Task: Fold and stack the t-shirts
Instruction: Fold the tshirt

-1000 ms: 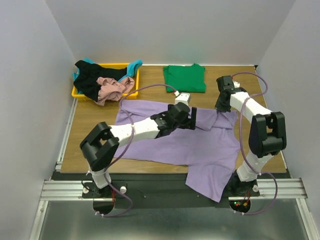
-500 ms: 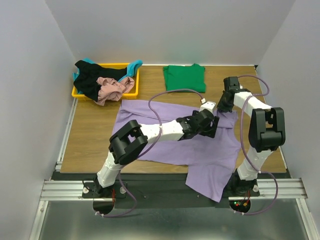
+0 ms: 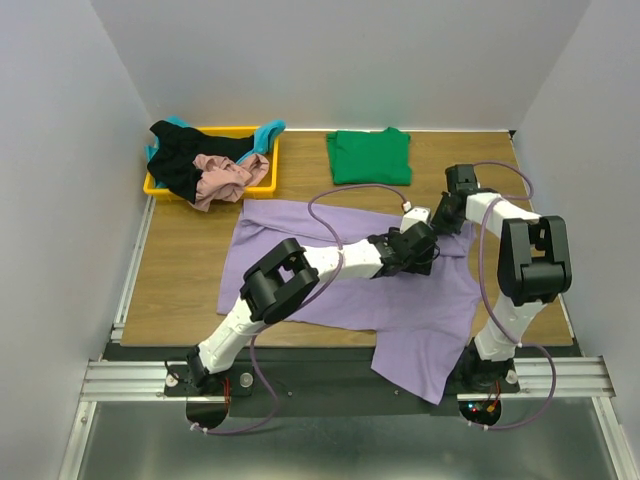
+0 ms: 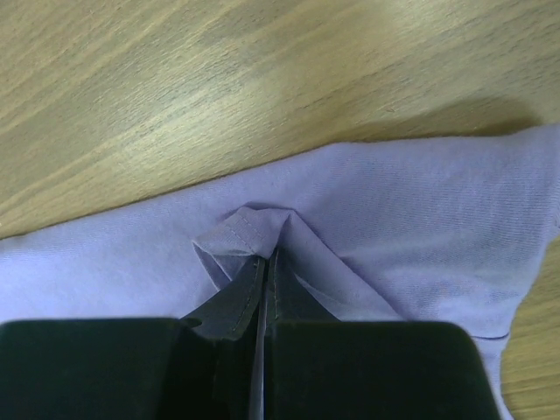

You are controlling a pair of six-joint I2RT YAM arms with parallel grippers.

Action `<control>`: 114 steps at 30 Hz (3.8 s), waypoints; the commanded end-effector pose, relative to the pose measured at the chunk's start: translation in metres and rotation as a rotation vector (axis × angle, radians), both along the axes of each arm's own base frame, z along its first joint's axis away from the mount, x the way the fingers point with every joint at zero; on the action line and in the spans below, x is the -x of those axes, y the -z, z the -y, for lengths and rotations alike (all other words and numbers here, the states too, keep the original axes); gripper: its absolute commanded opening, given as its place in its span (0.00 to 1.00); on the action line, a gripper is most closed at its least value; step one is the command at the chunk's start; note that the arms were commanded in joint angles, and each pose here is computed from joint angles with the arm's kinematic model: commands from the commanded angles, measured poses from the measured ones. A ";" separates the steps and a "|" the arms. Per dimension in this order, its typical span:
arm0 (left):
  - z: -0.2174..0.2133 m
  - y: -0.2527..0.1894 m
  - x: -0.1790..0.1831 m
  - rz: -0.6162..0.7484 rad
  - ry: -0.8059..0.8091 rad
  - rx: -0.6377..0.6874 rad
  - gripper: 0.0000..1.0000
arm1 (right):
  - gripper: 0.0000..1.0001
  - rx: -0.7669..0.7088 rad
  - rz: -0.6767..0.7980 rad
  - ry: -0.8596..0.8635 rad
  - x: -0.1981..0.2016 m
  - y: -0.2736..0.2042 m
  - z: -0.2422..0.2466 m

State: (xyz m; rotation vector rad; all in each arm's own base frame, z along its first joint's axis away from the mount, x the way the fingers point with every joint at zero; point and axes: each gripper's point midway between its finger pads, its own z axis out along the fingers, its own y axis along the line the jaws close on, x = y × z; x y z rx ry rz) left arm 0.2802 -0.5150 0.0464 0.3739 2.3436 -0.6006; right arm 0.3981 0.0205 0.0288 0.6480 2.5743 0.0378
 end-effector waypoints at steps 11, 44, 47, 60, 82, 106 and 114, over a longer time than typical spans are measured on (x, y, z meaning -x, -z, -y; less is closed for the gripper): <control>0.007 -0.019 -0.027 0.056 -0.148 0.005 0.43 | 0.01 -0.022 0.057 -0.025 0.000 -0.013 -0.002; -0.036 -0.070 0.022 0.016 -0.032 0.130 0.00 | 0.00 -0.106 0.137 -0.061 0.103 -0.061 -0.014; -0.044 -0.069 0.028 0.007 -0.026 0.126 0.00 | 0.01 -0.110 0.116 -0.055 0.121 -0.059 -0.014; -0.051 -0.057 0.046 -0.056 0.012 0.144 0.00 | 0.10 -0.179 0.014 0.012 0.176 -0.043 -0.021; -0.106 -0.075 0.074 -0.063 0.021 0.100 0.84 | 1.00 -0.164 0.193 -0.002 0.172 -0.121 -0.017; -0.310 -0.070 -0.149 0.075 -0.616 -0.050 0.95 | 1.00 0.056 -0.068 0.140 -0.002 0.013 0.031; -0.339 -0.045 -0.178 0.055 -0.653 -0.088 0.95 | 1.00 0.151 -0.119 0.074 -0.030 0.031 0.076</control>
